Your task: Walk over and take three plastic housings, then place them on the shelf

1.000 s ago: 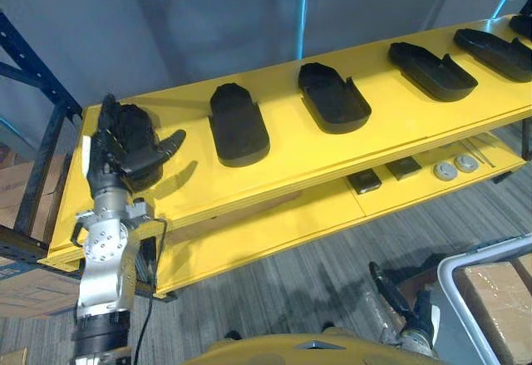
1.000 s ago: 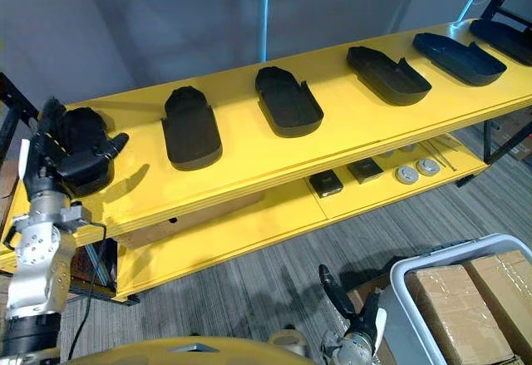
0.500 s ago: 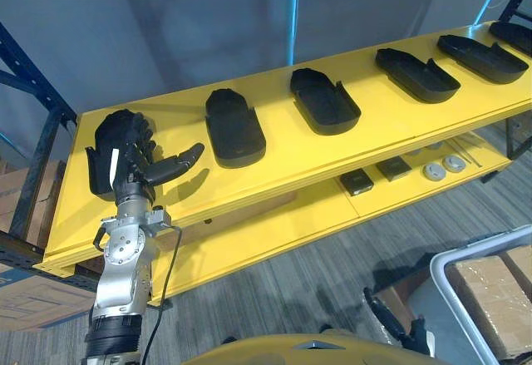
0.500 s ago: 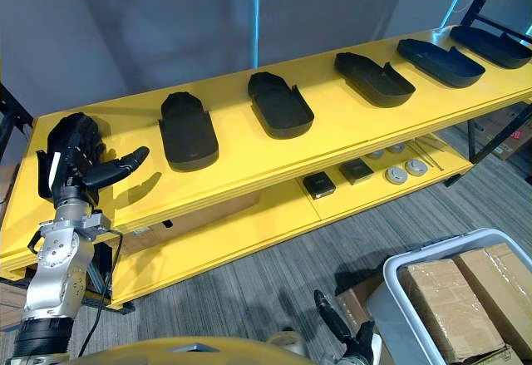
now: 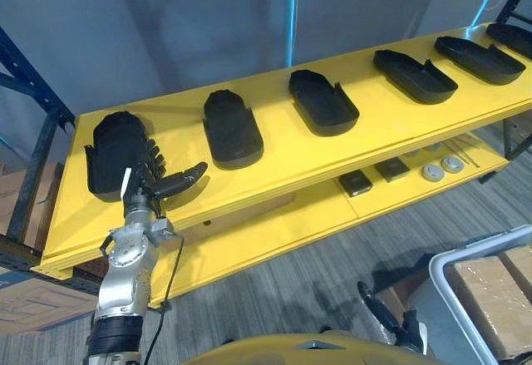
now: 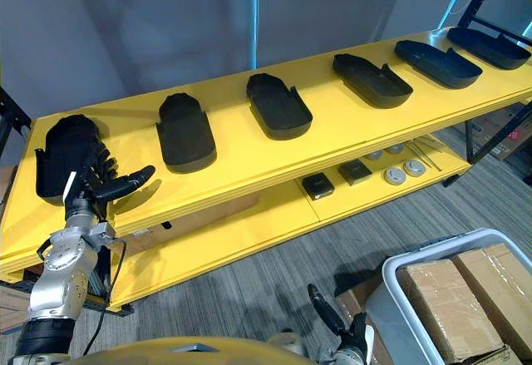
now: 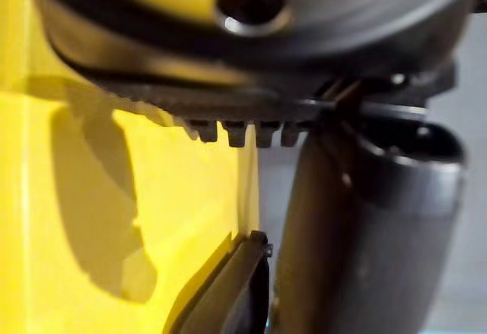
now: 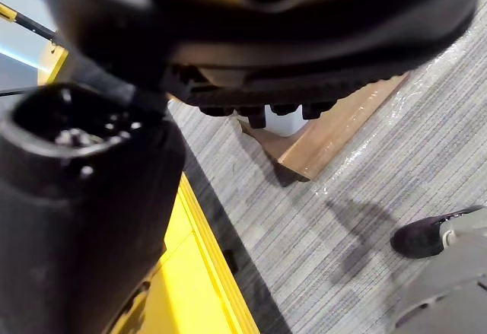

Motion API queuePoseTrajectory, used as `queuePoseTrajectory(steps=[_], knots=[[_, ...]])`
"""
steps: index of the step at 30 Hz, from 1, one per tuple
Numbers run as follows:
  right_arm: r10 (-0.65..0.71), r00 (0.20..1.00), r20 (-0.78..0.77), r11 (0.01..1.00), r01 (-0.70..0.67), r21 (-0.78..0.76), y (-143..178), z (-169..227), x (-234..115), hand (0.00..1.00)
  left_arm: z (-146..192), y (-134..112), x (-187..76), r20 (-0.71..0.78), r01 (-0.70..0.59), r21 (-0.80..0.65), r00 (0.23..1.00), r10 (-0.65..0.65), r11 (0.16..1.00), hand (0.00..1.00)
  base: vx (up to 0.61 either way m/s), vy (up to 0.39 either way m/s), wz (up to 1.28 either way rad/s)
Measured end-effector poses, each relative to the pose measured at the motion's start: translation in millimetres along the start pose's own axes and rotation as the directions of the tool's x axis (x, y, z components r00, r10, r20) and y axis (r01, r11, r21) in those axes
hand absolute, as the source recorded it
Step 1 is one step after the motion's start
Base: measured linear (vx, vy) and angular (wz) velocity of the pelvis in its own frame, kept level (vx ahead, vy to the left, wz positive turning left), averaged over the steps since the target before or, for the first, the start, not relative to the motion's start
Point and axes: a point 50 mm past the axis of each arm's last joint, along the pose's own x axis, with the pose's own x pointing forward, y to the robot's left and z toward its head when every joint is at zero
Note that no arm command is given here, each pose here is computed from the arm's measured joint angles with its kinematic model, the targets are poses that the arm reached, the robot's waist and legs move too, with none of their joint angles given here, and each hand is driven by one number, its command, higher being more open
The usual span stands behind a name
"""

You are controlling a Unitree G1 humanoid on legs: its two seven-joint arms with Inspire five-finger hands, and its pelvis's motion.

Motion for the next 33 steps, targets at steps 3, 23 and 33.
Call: queuePoseTrajectory(steps=[3,23,33], knots=[[0.004,1.000,0.006,1.000,-0.004,0.002,1,2,1,1.00,0,0,0,-0.001,0.006,-0.004,1.000,-0.006,1.000,1.00,0.00,0.000,0.00],[0.105,0.993,0.053,0.994,-0.104,-0.021,12,12,3,1.00,0,-2,0,-0.002,0.028,-0.011,1.000,-0.028,1.000,1.00,0.00,-0.002,0.04],[0.127,0.988,0.088,0.991,-0.123,-0.047,11,23,8,1.00,0,-4,0,0.003,0.037,-0.011,0.999,-0.037,0.999,1.00,0.01,-0.003,0.07]])
